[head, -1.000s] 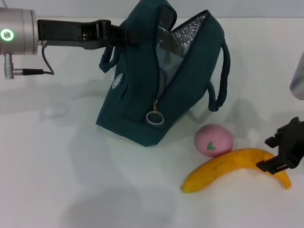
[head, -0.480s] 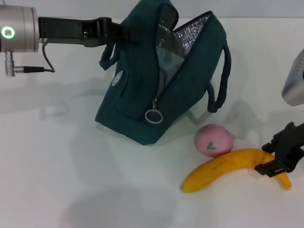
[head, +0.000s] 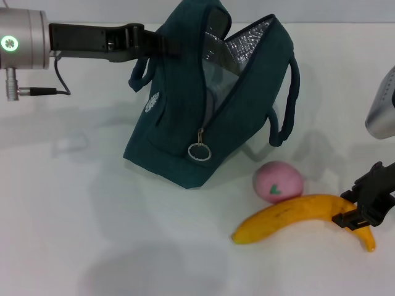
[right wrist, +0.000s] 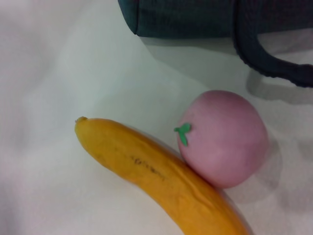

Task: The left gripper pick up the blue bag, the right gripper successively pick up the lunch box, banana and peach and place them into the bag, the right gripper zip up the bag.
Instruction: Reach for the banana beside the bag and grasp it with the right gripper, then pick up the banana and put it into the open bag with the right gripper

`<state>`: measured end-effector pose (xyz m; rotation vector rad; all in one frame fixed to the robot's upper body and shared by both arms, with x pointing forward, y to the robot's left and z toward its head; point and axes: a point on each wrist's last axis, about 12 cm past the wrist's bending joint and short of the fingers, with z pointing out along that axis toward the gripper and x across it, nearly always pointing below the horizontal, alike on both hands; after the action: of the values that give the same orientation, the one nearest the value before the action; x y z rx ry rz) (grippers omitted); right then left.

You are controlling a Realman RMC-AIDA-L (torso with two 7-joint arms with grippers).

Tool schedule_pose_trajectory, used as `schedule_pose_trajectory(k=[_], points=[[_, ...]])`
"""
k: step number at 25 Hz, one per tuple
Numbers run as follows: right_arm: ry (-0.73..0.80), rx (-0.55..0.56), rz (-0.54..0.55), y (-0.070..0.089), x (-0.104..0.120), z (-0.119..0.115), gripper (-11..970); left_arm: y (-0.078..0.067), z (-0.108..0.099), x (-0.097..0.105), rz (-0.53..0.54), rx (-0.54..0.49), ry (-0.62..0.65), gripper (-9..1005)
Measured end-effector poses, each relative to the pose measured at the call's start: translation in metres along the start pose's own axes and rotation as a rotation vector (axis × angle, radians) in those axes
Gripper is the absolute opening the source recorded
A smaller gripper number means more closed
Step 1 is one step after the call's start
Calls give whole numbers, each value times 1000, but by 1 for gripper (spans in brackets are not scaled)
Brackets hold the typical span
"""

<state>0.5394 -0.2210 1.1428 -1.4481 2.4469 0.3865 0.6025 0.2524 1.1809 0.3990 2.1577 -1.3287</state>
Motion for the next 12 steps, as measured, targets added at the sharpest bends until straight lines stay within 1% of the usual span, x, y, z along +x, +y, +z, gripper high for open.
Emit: schedule_pose_trajectory(k=[8,12], points=[[-2,1,19,-2,3,0,455,0,-1,1,-2,1,1,54],[-8,5,41,-5,7,-4,453,0,0,0,0,3,3,53]])
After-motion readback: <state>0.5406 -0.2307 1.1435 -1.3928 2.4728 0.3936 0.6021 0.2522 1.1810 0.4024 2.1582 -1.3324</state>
